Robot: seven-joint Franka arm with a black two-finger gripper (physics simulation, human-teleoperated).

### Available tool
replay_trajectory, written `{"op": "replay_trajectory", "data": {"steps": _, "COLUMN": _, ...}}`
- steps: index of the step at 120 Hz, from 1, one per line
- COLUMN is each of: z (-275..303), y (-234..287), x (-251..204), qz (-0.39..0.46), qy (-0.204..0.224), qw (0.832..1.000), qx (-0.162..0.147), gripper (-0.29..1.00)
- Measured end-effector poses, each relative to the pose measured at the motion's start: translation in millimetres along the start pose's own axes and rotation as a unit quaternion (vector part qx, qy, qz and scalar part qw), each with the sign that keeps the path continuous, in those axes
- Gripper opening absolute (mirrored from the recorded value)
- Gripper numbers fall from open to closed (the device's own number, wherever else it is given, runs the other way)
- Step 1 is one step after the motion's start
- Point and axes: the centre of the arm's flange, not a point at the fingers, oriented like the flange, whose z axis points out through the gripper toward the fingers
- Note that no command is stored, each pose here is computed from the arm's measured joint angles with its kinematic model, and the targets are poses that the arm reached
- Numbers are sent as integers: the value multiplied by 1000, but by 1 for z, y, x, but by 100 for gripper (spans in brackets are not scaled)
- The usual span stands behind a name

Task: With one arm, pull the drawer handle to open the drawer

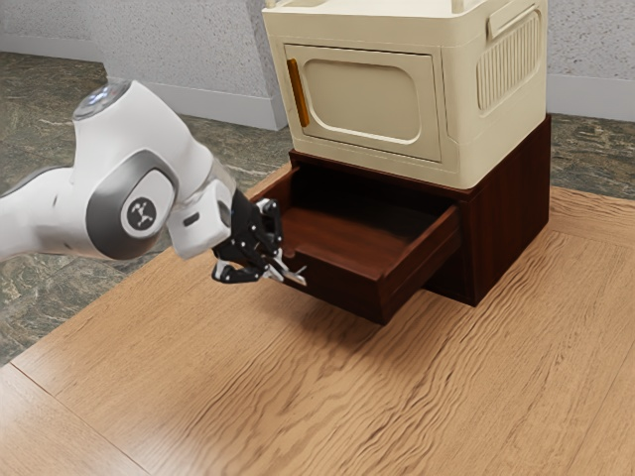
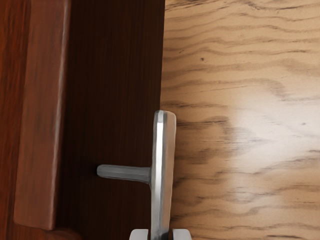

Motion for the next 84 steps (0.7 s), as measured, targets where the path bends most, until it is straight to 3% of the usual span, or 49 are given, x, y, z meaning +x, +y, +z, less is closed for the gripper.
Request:
{"op": "replay_trajectory", "data": {"steps": 20, "z": -1, "y": 1, "x": 0, "qz": 1, "qy": 0, "qw": 1000, "qx": 0, "gripper": 0}}
{"op": "replay_trajectory", "data": {"steps": 49, "z": -5, "y": 3, "x": 1, "qz": 1, "qy": 1, "qw": 1000, "qx": 3, "gripper": 14}}
{"op": "replay_trajectory", "data": {"steps": 73, "z": -73, "y": -5, "x": 11, "qz": 7, "qy": 7, "qw": 999, "qx": 39, "gripper": 23}}
{"op": "replay_trajectory", "data": {"steps": 84, "z": -113, "y": -30, "x": 12, "qz": 8, "qy": 5, "qw": 999, "qx": 43, "gripper": 38}}
